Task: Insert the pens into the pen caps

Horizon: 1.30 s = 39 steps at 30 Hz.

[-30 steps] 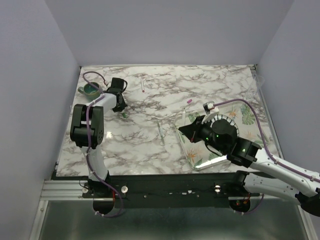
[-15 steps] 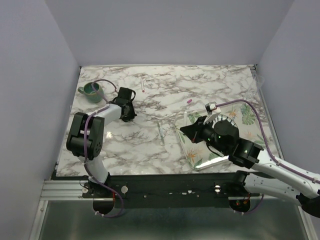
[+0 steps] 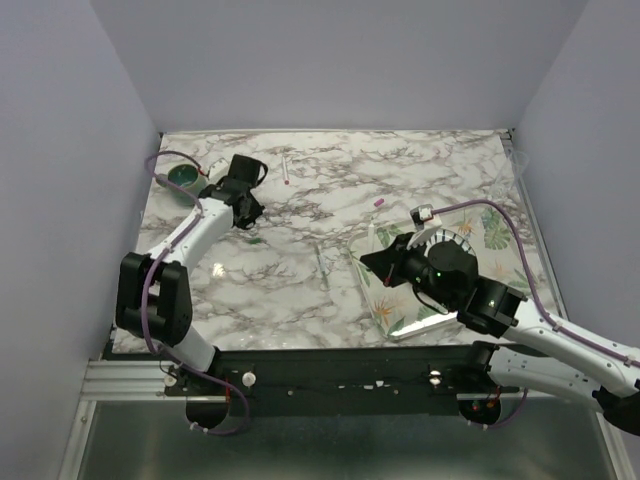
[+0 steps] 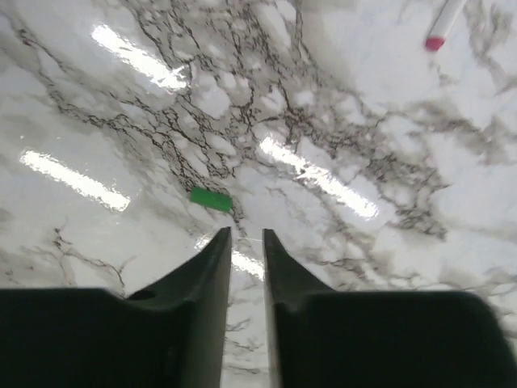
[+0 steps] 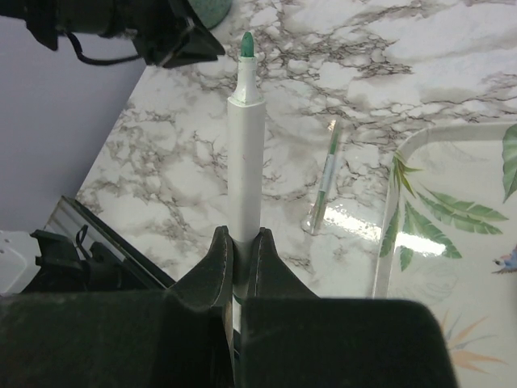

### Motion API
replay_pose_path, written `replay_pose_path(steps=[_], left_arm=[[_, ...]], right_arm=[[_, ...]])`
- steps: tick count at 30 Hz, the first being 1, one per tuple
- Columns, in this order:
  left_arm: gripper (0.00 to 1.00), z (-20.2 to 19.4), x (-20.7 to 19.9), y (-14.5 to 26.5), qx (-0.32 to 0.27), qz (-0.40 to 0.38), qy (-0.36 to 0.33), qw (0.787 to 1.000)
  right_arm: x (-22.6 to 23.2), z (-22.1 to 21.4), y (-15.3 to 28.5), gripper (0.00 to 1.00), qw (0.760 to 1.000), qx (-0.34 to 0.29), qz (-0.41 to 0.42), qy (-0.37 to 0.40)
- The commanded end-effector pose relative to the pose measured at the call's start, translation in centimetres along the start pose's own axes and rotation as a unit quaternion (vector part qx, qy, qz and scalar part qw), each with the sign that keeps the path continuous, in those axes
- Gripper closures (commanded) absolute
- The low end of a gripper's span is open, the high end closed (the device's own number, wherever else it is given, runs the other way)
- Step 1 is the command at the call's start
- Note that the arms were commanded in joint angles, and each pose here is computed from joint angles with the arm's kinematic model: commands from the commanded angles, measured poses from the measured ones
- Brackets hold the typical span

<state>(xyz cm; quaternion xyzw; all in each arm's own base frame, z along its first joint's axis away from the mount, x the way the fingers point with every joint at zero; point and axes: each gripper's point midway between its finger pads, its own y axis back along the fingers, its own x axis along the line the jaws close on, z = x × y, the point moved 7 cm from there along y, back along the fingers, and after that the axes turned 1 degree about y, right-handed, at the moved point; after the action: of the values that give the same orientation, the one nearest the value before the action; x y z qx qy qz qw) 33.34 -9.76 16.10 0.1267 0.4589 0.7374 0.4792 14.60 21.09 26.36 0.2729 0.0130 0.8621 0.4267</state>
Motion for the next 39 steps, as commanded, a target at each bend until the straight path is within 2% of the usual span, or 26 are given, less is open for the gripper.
replay_pose_path(steps=[1,4,6,9,13,18,25,28,31,39], left_arm=[[0.58,1.6,0.4,1.8,-0.006,0.115,0.202,0.973],[0.52,0.3,-0.7,0.7,0.049,0.114,0.264,0.957],[0.50,-0.5,-0.8,-0.2,0.073,0.144,0.318,0.934],[0.46,-1.1,-0.9,-1.4,0.085,0.180,0.362,0.911],[0.48,-1.3,-0.5,-2.4,0.079,0.199,0.425,0.880],[0.45,0.4,-0.3,-2.9,0.024,0.179,0.456,0.872],[0.45,-0.3,-0.4,-4.2,0.063,0.216,0.449,0.865],[0.45,-1.1,0.5,-4.6,0.056,0.228,0.463,0.854],[0.45,-0.9,0.7,-5.1,0.037,0.223,0.466,0.855],[0.46,-2.0,0.9,-6.8,0.055,0.249,0.450,0.856]], right_arm=[[-0.2,-0.4,-0.2,0.99,1.000,0.005,-0.006,-0.007],[-0.2,-0.4,-0.2,0.99,1.000,0.006,-0.005,-0.009],[-0.2,-0.3,0.0,0.99,1.000,0.003,-0.004,-0.008],[-0.5,-0.4,0.3,0.99,1.000,0.002,-0.011,-0.006],[-1.0,-0.3,0.6,0.99,1.000,-0.002,-0.023,0.000],[-1.3,-0.1,0.9,0.99,0.999,-0.009,-0.035,0.008],[-1.3,0.3,0.5,0.99,0.999,-0.012,-0.044,0.021],[-1.4,0.4,0.5,0.99,0.998,-0.011,-0.048,0.025],[-1.5,0.3,0.6,0.99,0.998,-0.012,-0.051,0.026],[-1.8,-0.1,0.4,0.99,0.998,-0.010,-0.057,0.025]])
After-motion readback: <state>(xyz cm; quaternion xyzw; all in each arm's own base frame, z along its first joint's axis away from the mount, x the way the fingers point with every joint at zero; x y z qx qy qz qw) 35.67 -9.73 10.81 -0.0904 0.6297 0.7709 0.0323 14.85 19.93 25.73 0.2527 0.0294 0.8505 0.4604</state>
